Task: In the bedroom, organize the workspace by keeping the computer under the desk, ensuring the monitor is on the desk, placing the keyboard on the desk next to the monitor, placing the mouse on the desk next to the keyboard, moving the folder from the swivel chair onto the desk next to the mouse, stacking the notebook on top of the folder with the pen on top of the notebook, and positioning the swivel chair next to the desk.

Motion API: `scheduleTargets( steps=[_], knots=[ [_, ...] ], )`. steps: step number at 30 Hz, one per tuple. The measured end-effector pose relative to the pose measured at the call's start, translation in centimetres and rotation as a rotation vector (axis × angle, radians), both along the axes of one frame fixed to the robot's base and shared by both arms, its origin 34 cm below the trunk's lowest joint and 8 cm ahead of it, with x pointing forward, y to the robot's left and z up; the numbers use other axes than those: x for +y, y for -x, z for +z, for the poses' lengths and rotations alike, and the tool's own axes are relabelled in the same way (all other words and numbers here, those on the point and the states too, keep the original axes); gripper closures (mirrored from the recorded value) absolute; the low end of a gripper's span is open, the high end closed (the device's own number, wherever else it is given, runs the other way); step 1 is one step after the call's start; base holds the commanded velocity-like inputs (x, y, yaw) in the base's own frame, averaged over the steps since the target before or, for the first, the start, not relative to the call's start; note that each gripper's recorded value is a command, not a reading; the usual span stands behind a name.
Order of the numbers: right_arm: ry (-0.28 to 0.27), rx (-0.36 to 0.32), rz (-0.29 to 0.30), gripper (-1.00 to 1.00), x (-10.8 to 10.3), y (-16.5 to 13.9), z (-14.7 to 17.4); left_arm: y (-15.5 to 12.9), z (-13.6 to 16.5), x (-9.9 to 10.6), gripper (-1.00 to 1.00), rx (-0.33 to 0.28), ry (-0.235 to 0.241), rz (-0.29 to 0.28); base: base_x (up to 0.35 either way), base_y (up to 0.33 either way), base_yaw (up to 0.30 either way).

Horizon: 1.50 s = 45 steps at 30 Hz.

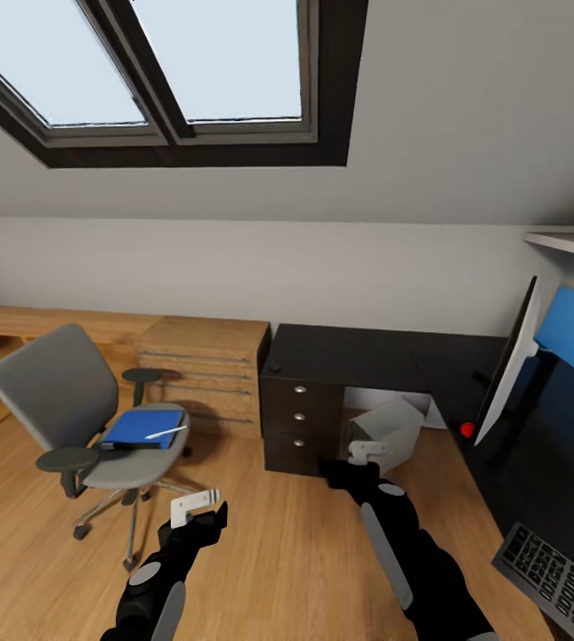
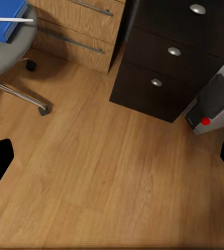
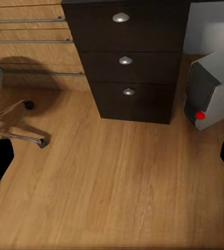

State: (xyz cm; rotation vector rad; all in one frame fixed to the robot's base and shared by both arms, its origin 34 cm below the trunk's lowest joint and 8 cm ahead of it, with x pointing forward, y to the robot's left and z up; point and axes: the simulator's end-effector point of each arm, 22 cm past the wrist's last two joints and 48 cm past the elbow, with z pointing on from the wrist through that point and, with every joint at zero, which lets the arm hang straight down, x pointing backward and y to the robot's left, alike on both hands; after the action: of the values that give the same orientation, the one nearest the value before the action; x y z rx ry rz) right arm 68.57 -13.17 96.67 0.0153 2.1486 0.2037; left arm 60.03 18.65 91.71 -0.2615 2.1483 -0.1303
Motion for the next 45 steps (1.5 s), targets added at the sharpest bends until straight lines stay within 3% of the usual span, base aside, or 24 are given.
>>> scheduleTargets(
  steps=[7,11,12,15,16,21,22,33,45],
  knots=[
    [-0.022,-0.009,-0.067,-1.0,-2.7,-0.6,0.6,0.0,0.0,0.0,-1.0,0.0,-0.001,-0.001,-0.155,-0.237,-0.057],
    [-0.044,-0.007,-0.138,-1.0,-5.6,-0.9,0.7,0.0,0.2,0.0,-1.0,-0.004,-0.001,-0.001,-0.154,-0.256,-0.17],
    [-0.056,-0.004,-0.196,-1.0,-8.0,-1.0,0.6,0.0,0.2,-0.1,-1.0,-0.004,-0.001,-0.002,-0.154,-0.254,-0.19],
    [-0.078,-0.001,-0.261,-1.0,-10.6,-0.9,0.5,0.0,0.3,-0.1,-1.0,-0.005,0.0,-0.002,-0.154,-0.261,-0.195],
    [-0.096,0.005,-0.337,-1.0,-13.7,-0.5,0.1,0.0,0.3,-0.1,-1.0,-0.005,0.0,-0.003,-0.153,-0.278,-0.197],
    [-0.099,0.0,-0.377,-1.0,-15.9,-0.3,0.3,0.0,0.5,-0.1,-1.0,-0.009,0.0,-0.003,-0.136,-0.291,-0.197],
    [-0.086,-0.003,-0.39,-1.0,-17.1,-0.2,0.4,0.1,0.3,-0.2,-1.0,-0.005,0.0,-0.004,-0.074,-0.312,-0.197],
    [-0.057,-0.019,-0.41,-1.0,-19.5,0.0,1.1,0.4,0.0,-0.4,-1.0,0.003,-0.001,-0.008,-0.017,-0.239,-0.18],
    [-0.058,-0.032,-0.4,-1.0,-18.9,-0.2,1.7,0.3,0.3,-0.3,-1.0,-0.004,-0.002,-0.009,0.0,-0.009,-0.02]
  ],
)
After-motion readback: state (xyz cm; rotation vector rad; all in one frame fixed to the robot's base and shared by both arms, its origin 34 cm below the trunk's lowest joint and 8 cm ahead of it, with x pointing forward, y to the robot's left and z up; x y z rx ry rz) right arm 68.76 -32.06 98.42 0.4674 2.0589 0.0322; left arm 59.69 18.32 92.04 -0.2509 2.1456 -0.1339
